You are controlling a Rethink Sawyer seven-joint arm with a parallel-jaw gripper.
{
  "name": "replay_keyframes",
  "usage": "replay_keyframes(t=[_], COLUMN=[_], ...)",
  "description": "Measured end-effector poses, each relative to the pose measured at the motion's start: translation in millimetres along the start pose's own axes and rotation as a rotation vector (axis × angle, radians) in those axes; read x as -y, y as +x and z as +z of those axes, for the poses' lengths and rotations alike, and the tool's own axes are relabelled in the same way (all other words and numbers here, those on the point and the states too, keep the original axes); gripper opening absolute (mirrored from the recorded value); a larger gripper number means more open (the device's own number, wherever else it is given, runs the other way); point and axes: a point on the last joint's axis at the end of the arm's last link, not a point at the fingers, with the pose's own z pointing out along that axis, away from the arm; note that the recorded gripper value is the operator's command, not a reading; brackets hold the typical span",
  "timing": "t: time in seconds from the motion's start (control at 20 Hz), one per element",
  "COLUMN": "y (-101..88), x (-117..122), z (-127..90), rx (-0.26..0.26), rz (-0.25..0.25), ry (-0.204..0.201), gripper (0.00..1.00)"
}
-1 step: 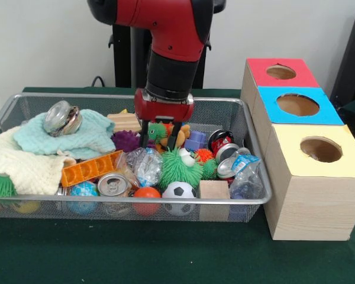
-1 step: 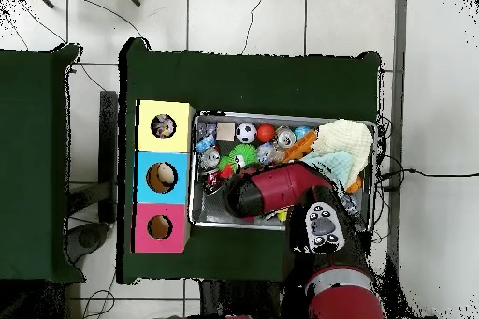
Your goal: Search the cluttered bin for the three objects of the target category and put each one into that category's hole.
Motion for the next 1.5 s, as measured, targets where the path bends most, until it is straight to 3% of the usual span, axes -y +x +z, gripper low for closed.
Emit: replay_keyframes(t=[0.45,0.65,1.2,1.5], y=[8.0,5.3,-7.8,-23.1], x=[19.6,22.1,16.8,11.5], z=[22.5,26.4,23.7,10.7], rx=[0.0,0.009,0.039,0.072], rz=[0.102,0.125,0.136,0.123], ry=[-0.097,-0.125,-0.161,-0.167], gripper=[1.0,1.0,1.0,1.0])
